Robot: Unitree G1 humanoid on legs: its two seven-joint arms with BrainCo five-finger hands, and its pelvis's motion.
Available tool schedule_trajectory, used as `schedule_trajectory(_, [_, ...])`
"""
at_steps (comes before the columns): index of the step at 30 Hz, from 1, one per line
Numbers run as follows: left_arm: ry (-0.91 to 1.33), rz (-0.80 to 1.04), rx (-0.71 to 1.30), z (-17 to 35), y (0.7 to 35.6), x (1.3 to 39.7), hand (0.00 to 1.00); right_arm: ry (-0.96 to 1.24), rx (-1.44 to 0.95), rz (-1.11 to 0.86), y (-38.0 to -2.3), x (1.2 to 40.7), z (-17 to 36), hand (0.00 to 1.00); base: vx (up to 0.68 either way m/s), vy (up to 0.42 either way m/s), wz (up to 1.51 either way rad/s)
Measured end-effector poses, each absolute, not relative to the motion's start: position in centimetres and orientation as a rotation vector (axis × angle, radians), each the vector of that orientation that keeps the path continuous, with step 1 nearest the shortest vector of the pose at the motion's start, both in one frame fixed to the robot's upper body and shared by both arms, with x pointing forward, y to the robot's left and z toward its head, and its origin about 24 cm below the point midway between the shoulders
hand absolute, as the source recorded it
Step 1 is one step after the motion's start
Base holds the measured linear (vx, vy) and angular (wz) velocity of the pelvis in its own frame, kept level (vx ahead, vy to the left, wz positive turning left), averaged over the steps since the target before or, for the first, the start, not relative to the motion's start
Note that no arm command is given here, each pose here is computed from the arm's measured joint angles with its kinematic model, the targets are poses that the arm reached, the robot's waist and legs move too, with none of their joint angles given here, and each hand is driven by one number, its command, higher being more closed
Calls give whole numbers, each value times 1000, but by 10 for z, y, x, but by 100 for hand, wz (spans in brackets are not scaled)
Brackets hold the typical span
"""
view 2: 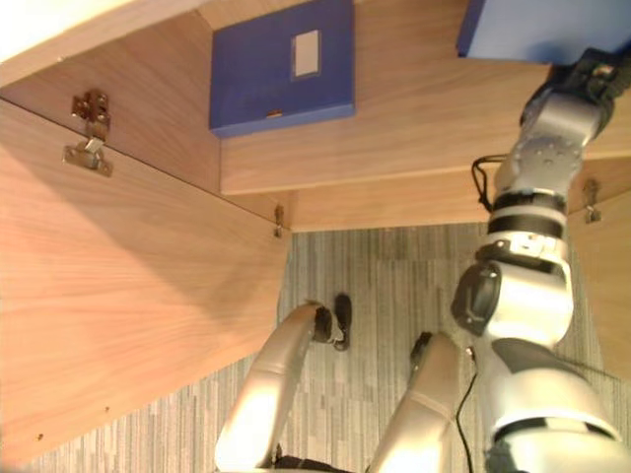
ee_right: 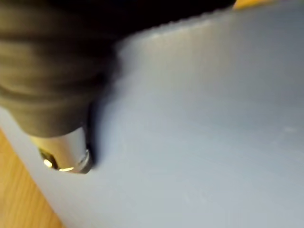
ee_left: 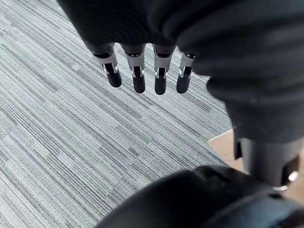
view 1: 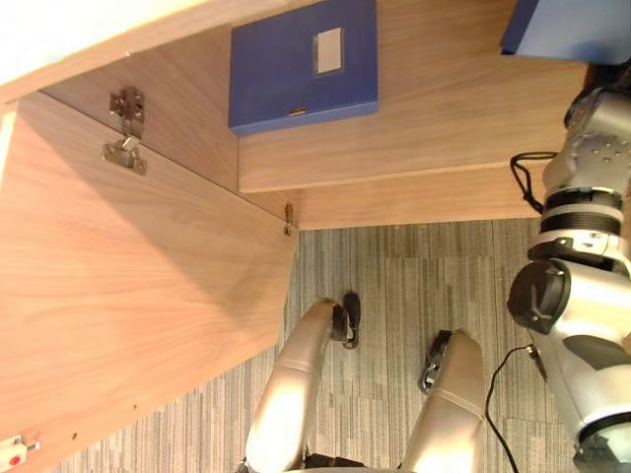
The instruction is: Walk over to the cabinet, pick up the folder, carry it to the office cabinet, place the folder inside the office cabinet, then close the office cabinet door
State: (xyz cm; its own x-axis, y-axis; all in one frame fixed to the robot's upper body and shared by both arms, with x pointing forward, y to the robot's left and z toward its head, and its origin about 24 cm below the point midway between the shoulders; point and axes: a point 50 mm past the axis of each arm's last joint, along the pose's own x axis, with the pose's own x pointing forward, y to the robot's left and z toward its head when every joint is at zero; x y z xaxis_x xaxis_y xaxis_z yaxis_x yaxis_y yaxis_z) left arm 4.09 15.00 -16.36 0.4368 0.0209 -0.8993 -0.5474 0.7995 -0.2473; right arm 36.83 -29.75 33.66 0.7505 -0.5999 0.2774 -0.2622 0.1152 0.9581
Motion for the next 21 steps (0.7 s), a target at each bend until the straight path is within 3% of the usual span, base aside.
schedule_trajectory(13, [1066,374,-513,-162,150,46,0,-745,1665,-290,-306,361,351,100,37,-26,11])
schedule_trajectory(21, [1072,291,-462,-158,146,48,0,-665,1492,-341,-317,359,366,100,11,-16,4])
